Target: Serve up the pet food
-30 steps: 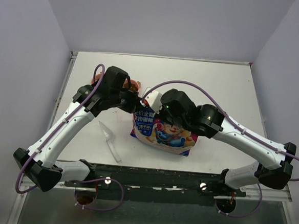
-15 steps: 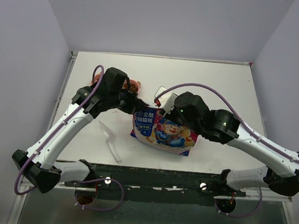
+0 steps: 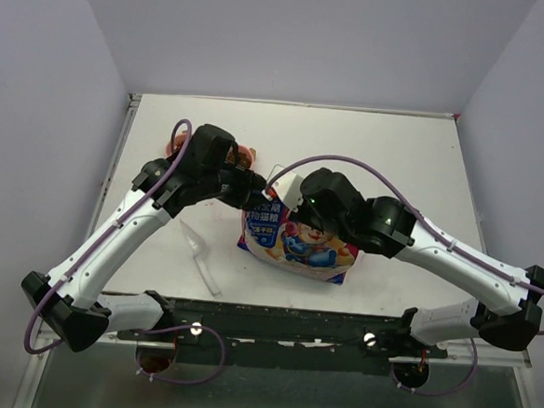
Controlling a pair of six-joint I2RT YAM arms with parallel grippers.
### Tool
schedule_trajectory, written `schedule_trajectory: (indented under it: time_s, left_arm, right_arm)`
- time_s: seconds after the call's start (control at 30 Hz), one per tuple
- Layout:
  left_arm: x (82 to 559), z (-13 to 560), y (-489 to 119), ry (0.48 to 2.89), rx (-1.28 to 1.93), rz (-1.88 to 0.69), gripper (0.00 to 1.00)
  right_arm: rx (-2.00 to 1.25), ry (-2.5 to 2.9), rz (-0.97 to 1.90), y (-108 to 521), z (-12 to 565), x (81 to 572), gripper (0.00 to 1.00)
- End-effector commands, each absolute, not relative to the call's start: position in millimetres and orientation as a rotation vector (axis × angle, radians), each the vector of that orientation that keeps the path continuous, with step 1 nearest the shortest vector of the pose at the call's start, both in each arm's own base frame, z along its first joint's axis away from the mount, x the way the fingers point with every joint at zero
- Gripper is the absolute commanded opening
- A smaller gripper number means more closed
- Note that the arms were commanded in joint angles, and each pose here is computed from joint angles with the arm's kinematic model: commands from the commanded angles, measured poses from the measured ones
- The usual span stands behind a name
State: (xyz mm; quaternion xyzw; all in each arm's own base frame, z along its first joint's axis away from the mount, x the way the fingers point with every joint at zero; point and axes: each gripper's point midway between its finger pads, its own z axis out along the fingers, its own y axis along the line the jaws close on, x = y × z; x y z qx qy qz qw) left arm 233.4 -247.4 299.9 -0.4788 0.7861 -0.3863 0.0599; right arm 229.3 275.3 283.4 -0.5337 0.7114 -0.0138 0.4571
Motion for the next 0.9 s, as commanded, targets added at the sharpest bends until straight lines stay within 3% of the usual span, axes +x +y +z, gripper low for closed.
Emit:
schedule_trajectory:
  time_s: [0.0,0.13,0.43,0.47,0.53,0.67,0.73,0.87]
  left_arm:
    - [230,304,-268,2.399,-1.401,-1.222,0.43]
    - [233,303,-286,2.387,-1.381,-1.282,0.43]
    - [236,293,-294,2.370,-1.389,-1.287,0.26]
    - [236,291,-293,2.358,-1.393,-1.297,0.22]
    - [236,288,-289,2.337,-1.399,-1.300,0.18]
    - [237,288,-285,2.312,-1.374,-1.300,0.12]
    - [238,288,-285,2.296,-1.368,-1.318,0.10]
    - [245,291,-281,2.228,-1.313,-1.364,0.00]
  right_arm:
    - [-1.312,1.701,-0.090,274,293,239,0.00]
    - [-1.315,1.676,-0.021,278,299,232,0.00]
    - [-1.184,1.692,0.086,280,325,227,0.00]
    - [-1.162,1.699,0.088,277,327,226,0.09]
    - [-1.146,1.740,0.098,274,325,224,0.35]
    - [-1.107,1.835,0.126,266,316,215,0.66]
    - [-1.095,1.862,0.112,260,309,214,0.73]
    - [-1.093,1.869,0.008,244,303,219,0.71]
